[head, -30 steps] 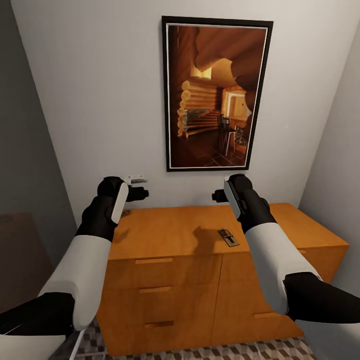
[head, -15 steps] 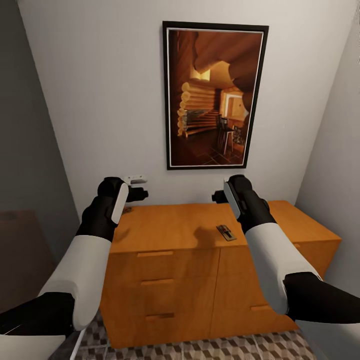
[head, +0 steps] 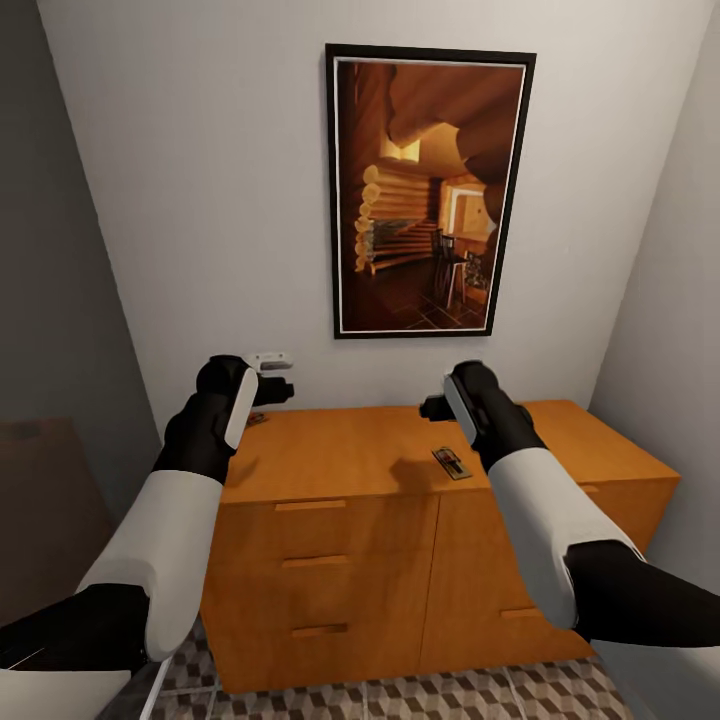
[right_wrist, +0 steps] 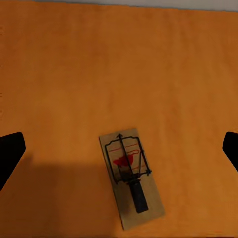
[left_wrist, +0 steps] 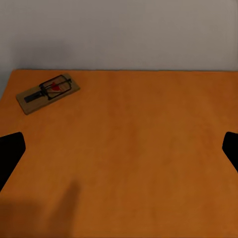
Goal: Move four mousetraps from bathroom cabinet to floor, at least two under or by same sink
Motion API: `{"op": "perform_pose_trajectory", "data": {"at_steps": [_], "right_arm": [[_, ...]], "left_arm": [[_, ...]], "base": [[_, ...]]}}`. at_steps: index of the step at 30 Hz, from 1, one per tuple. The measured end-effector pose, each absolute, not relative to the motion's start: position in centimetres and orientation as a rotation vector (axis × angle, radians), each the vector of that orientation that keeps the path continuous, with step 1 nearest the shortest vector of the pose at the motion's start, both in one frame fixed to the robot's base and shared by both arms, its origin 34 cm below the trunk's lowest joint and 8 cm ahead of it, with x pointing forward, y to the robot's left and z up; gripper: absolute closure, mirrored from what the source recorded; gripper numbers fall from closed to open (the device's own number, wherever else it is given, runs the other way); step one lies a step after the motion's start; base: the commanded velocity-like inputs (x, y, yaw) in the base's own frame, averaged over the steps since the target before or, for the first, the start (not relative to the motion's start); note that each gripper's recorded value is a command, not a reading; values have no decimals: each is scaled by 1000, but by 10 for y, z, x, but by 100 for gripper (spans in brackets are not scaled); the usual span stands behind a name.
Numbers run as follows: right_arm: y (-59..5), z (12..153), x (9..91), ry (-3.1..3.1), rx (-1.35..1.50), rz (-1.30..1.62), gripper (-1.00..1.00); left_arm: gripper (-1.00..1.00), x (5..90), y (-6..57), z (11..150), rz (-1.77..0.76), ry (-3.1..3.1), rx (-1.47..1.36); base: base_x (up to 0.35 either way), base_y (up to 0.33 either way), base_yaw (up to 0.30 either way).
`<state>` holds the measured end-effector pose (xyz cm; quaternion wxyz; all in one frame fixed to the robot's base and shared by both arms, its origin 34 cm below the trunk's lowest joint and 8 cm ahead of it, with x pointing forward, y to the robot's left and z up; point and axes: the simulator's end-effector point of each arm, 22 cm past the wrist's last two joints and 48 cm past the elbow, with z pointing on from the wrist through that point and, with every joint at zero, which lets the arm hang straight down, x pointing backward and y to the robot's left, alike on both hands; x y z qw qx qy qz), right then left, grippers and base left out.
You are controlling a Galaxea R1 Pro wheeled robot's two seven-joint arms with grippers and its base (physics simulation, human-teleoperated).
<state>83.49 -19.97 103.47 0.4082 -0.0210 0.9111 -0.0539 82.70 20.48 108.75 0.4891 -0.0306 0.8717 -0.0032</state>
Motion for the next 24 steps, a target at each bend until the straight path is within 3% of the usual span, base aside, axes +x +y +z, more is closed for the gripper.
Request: {"op": "perform_pose_trajectory", "data": {"at_steps": [24], "right_arm": [[-193, 994, 826, 2395, -95, -109, -100]], "left_arm": [[-100, 827, 206, 1085, 1, 2124, -74]], "base": [[0, 0, 0]]}}
